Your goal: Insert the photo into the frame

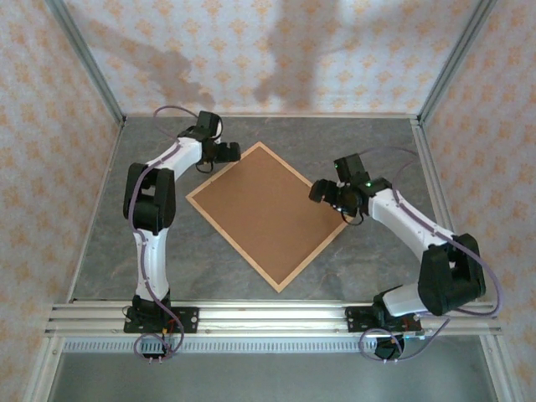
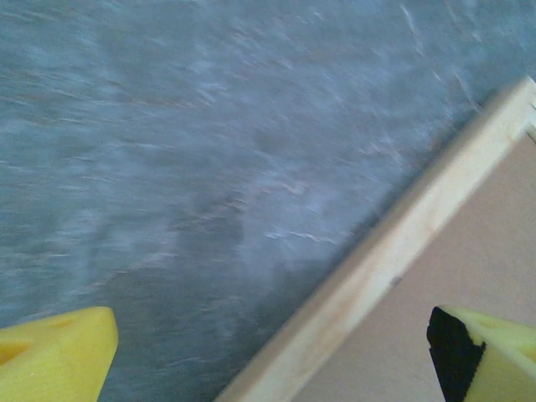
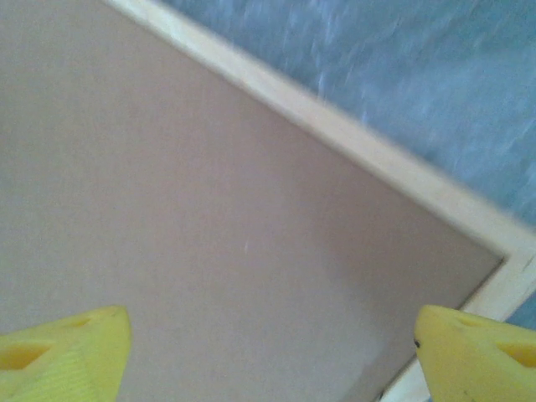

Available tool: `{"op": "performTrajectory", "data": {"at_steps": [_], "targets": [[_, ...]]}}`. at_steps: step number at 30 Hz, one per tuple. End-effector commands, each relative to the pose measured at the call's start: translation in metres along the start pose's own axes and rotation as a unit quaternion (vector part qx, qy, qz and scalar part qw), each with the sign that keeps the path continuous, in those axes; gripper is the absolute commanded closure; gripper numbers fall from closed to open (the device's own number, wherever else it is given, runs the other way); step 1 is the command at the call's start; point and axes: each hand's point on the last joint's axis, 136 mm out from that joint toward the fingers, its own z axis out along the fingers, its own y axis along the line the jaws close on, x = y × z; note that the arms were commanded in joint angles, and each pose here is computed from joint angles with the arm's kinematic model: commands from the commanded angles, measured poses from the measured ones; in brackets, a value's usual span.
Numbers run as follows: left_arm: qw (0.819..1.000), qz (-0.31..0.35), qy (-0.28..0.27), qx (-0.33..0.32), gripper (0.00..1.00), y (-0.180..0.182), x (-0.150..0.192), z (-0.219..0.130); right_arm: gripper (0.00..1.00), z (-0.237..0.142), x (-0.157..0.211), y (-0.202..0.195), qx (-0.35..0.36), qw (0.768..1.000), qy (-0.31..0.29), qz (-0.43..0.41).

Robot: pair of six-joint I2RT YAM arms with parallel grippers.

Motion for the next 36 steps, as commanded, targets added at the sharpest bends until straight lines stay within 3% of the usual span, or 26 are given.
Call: {"op": "performTrajectory", "data": {"at_steps": [1,5,8,13,19,24,30,36], "targets": [[0.992,-0.052,-0.068,-0.090,0.02,0.038,-0.016,-0.053,0.09,0.027,-0.026,-0.015,0.042,0.998,-0.004,-0.040],[0.985,-0.127,-0.089,-0.069,0.02,0.047,0.026,-0.083,0.05,0.059,-0.048,-0.006,0.037,0.997,0.021,-0.068],[0.981,-0.176,-0.071,-0.042,0.02,0.048,0.073,-0.093,0.03,0.082,-0.054,0.003,0.034,0.994,0.054,-0.090],[0.984,-0.169,-0.033,-0.053,0.02,0.041,0.144,-0.110,0.04,0.110,-0.050,0.014,0.010,0.990,0.102,-0.101],[0.984,-0.169,0.010,-0.050,0.04,0.028,0.201,-0.118,0.07,0.120,-0.043,0.021,-0.013,0.988,0.119,-0.097],[0.982,-0.182,0.043,-0.001,0.06,0.007,0.215,-0.106,0.08,0.123,-0.038,0.019,-0.012,0.986,0.131,-0.099],[0.977,-0.190,0.053,0.083,0.13,-0.028,0.208,-0.090,0.11,0.116,-0.032,0.017,-0.011,0.986,0.135,-0.100],[0.974,-0.190,0.058,0.107,0.15,-0.040,0.204,-0.079,0.14,0.103,-0.021,0.015,-0.024,0.985,0.145,-0.086]]}}
